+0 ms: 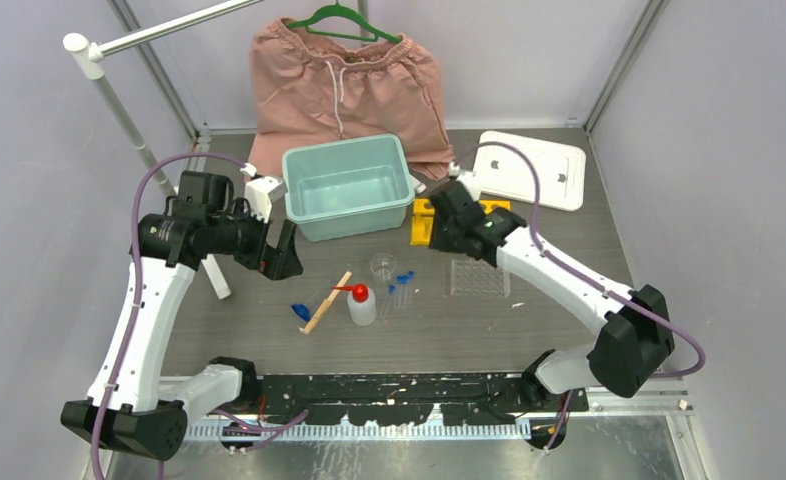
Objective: Organize the chemistry lab equipment
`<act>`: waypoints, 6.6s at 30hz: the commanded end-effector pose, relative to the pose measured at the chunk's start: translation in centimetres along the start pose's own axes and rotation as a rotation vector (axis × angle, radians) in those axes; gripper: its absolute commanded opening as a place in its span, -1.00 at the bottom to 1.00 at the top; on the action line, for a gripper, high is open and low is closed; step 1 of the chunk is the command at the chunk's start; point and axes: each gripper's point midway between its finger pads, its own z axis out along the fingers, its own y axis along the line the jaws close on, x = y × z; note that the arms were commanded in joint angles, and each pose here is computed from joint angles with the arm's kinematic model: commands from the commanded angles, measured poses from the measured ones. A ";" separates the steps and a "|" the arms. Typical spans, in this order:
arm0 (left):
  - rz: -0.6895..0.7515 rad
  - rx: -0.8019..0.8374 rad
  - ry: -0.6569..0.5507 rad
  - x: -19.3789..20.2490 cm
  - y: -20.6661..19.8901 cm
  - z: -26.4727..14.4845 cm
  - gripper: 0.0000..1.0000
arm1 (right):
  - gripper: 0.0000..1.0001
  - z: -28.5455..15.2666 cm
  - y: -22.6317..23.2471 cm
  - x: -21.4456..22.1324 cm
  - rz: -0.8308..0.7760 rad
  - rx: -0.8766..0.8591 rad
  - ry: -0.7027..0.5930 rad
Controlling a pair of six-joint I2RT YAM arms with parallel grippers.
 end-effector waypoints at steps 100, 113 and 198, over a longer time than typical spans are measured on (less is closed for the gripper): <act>-0.010 0.343 -0.182 -4.8 -5.9 0.3 -0.86 | 0.10 -17.0 29.1 -1.9 0.077 -0.943 0.036; 0.251 0.321 -0.188 -2.4 -6.2 -1.1 -0.92 | 0.11 -18.4 27.8 0.7 -0.112 -1.018 0.324; 0.030 -0.016 -0.017 -2.1 -0.6 -0.8 0.90 | -0.99 2.8 -2.7 1.1 -0.144 0.163 -0.124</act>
